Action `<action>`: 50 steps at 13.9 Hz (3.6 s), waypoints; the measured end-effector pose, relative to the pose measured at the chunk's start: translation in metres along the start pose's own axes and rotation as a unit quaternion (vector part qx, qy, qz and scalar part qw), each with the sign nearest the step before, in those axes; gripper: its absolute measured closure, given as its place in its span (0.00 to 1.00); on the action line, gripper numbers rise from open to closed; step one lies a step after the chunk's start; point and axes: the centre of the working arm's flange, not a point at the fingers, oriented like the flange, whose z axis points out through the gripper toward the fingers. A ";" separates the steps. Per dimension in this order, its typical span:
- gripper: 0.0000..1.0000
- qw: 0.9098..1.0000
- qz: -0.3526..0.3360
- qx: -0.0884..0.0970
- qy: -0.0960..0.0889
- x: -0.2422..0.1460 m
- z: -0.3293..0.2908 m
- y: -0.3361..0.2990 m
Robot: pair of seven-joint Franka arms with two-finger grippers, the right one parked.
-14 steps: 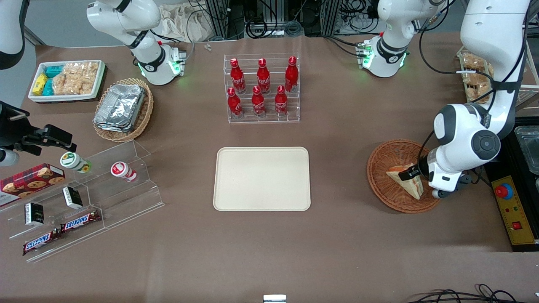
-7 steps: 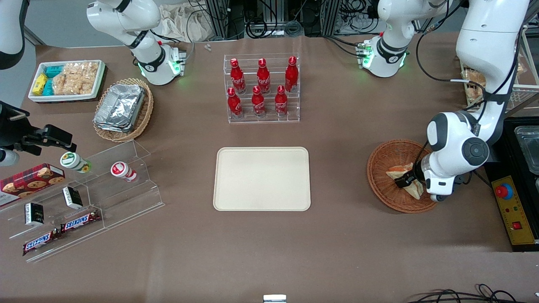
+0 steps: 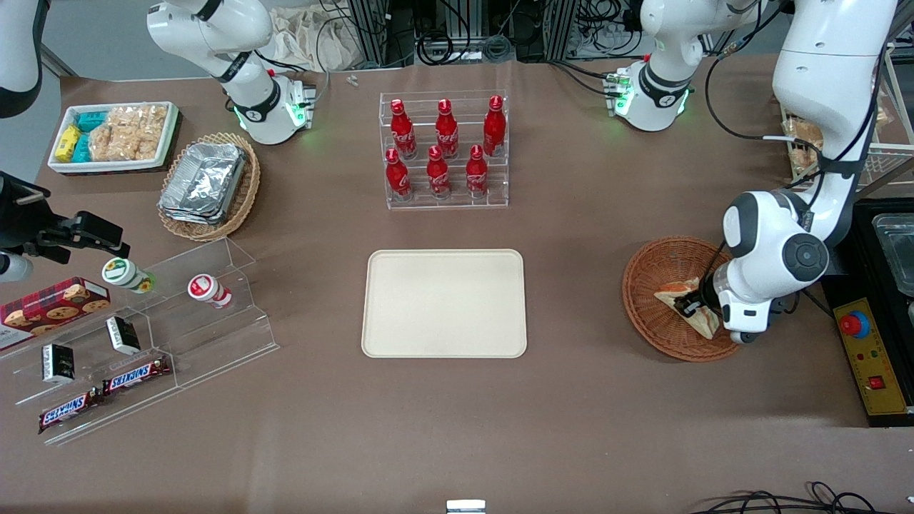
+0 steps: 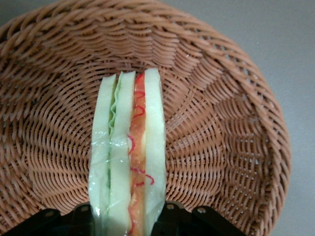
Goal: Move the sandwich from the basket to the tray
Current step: 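Lift the sandwich up out of the basket with the left gripper, then carry the held sandwich over to the cream tray, then lower the sandwich onto the tray and open the left gripper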
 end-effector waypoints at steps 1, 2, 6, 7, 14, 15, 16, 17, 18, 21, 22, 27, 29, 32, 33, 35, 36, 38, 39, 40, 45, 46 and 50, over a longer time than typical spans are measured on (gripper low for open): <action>0.64 1.000 0.000 0.001 0.000 0.001 -0.006 0.002; 0.65 1.000 0.001 0.005 -0.004 0.003 -0.015 0.004; 0.80 0.999 0.011 0.030 -0.026 0.005 -0.103 0.022; 0.80 0.999 0.017 0.038 -0.033 0.002 -0.137 0.030; 0.80 0.989 0.146 0.015 -0.033 -0.073 -0.327 0.098; 0.80 0.980 0.197 0.012 -0.039 -0.093 -0.325 0.114; 0.80 0.970 0.236 0.011 -0.050 -0.112 -0.316 0.131; 0.80 0.963 0.263 0.011 -0.062 -0.130 -0.303 0.149; 0.80 0.956 0.286 0.009 -0.072 -0.147 -0.283 0.169; 0.80 0.939 0.331 0.000 -0.094 -0.192 -0.206 0.228; 0.80 0.938 0.334 0.002 -0.096 -0.207 -0.177 0.245; 0.80 0.939 0.333 0.052 -0.068 -0.268 -0.044 0.295; 0.80 0.938 0.336 0.047 -0.068 -0.277 -0.017 0.302; 0.80 0.935 0.346 0.058 -0.059 -0.280 0.015 0.304; 0.80 0.934 0.348 0.056 -0.057 -0.280 0.023 0.305; 0.80 0.932 0.353 0.053 -0.056 -0.286 0.035 0.308; 0.80 0.931 0.356 0.056 -0.054 -0.290 0.040 0.309; 0.81 0.931 0.358 0.058 -0.053 -0.295 0.044 0.309; 0.81 0.930 0.358 0.058 -0.054 -0.295 0.045 0.309; 0.75 0.930 0.358 0.059 -0.054 -0.295 0.046 0.309; 0.25 0.932 0.353 0.061 -0.054 -0.291 0.048 0.308; 0.16 0.933 0.350 0.061 -0.054 -0.289 0.048 0.307; 0.00 0.940 0.332 0.057 -0.044 -0.265 0.022 0.306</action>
